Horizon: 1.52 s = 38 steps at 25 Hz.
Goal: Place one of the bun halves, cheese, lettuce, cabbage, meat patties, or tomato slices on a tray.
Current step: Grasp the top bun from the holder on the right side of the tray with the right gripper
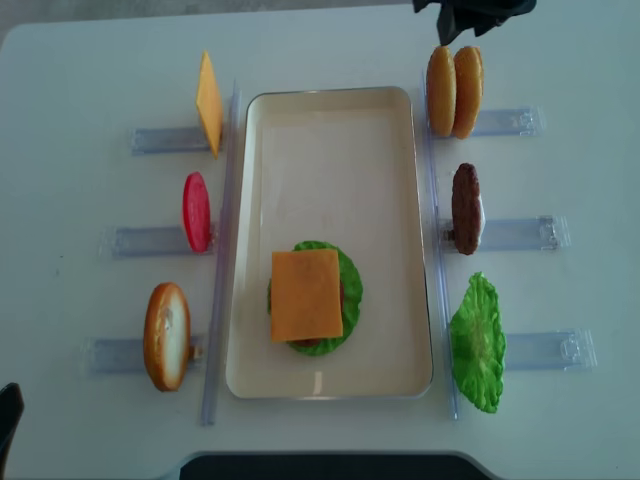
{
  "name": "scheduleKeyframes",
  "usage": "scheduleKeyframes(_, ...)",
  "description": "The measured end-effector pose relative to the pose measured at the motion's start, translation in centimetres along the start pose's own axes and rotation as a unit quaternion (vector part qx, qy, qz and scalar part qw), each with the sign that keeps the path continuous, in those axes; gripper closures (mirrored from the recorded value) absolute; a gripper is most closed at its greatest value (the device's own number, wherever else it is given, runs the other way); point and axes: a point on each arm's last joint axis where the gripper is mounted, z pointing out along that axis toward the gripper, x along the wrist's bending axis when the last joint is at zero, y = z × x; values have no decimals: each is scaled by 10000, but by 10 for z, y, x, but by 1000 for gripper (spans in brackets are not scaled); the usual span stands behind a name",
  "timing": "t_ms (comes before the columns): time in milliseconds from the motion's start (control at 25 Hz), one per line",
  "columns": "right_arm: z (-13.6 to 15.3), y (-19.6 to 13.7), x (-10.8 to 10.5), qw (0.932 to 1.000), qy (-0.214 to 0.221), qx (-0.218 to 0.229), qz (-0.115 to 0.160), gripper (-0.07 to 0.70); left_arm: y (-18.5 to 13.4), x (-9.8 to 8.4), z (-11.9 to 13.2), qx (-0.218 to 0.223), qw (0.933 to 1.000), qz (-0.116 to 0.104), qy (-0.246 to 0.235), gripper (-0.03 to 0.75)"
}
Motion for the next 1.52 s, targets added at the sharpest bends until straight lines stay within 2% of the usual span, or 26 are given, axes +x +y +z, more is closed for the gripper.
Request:
scheduleKeyframes(160,9,4,1,9999,-33,98,134,269,0,0,0,0,10000,0,0,265)
scheduleKeyframes(240,13,4,-1,9994,-61,140,306,249,0,0,0,0,10000,0,0,265)
scheduleKeyframes(480,29,7,-15,9960,-87,287,837,239,0,0,0,0,10000,0,0,265)
scheduleKeyframes(600,40,10,-19,9947,-29,359,960,239,0,0,0,0,10000,0,0,265)
scheduleKeyframes(1120,63,25,-21,9940,187,243,1052,239,0,0,0,0,10000,0,0,265)
scheduleKeyframes(1520,93,24,-28,9941,142,499,955,237,0,0,0,0,10000,0,0,265)
